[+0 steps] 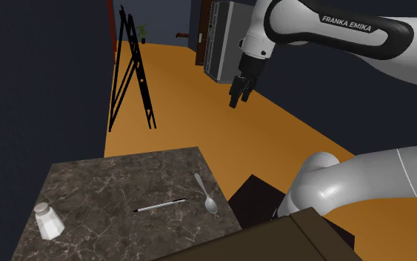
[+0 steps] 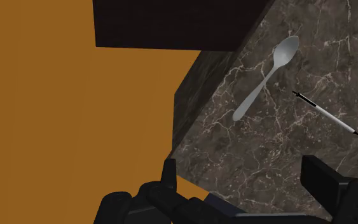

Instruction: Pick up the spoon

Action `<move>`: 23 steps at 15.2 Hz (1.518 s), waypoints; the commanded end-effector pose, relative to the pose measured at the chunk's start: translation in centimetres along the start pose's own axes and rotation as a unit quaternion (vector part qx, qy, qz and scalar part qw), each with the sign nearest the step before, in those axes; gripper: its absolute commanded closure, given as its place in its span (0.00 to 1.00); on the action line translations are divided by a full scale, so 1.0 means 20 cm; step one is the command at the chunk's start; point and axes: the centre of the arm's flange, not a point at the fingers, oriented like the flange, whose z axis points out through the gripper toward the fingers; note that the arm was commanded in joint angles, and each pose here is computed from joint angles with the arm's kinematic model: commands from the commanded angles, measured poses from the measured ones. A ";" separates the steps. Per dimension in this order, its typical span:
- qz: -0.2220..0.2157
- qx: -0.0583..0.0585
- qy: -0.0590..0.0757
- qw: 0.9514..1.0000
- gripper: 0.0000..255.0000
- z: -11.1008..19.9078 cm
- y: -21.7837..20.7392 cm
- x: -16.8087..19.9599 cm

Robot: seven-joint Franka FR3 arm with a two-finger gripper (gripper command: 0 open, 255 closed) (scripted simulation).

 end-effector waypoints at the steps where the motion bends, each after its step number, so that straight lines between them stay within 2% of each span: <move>1: 0.000 0.000 0.000 1.000 0.00 0.00 0.00 0.00; 6: 0.062 0.015 -0.018 0.998 0.00 0.31 -0.08 0.00; 12: 0.137 0.032 -0.039 0.989 0.00 0.68 -0.20 0.00; 17: 0.198 0.047 -0.056 0.977 0.00 0.99 -0.30 0.00; 23: 0.271 0.064 -0.077 0.957 0.00 1.35 -0.44 0.01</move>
